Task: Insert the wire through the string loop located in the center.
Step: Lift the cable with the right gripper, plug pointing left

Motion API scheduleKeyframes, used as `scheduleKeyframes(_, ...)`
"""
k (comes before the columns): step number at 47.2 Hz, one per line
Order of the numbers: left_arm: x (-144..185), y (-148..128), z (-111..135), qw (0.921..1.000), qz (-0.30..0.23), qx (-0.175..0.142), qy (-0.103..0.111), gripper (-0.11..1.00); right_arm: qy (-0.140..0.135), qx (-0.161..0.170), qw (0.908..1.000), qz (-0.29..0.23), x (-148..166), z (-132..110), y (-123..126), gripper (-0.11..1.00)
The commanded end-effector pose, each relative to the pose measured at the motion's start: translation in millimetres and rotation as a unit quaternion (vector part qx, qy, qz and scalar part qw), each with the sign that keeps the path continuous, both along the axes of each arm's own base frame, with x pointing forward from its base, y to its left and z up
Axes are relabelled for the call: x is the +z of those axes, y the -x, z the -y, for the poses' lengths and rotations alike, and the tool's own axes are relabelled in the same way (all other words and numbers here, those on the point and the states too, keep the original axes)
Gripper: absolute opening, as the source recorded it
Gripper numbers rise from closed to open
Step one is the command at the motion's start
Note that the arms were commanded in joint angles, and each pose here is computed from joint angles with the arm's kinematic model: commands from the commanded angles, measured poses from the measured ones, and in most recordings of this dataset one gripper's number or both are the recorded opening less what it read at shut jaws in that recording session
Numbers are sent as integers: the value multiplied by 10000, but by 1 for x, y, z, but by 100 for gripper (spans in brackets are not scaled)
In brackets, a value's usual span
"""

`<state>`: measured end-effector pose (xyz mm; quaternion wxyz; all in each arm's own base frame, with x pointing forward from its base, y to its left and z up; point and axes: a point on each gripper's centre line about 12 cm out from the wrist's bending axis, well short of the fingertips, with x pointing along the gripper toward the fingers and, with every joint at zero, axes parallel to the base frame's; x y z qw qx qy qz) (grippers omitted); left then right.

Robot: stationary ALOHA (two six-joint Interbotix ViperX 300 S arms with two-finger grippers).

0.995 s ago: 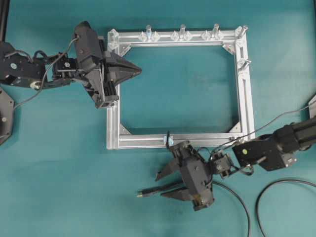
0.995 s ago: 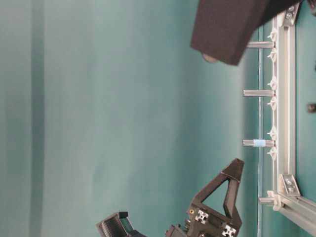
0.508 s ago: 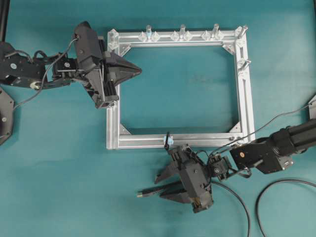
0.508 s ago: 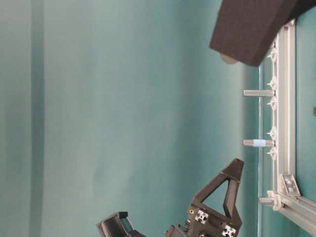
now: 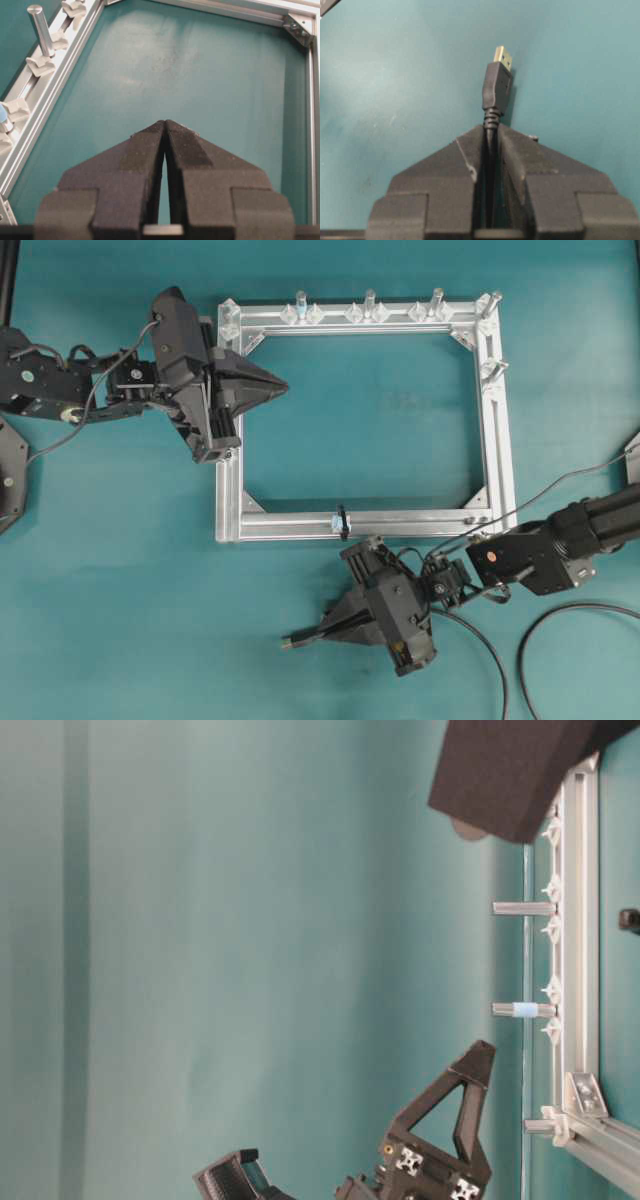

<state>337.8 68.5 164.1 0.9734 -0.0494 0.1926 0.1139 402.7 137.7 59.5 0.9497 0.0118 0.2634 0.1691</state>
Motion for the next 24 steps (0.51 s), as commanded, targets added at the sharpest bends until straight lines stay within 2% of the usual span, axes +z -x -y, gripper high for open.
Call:
scheduleKeyframes(1, 13, -4, 2, 9998, 203, -38, -43, 0, -22, -7, 10000, 73, 8, 0, -3, 10)
scheduleKeyframes(24, 14, -5, 2, 9997, 225, -46, -47, 0, -36, -13, 9999, 101, 10, 0, -4, 10)
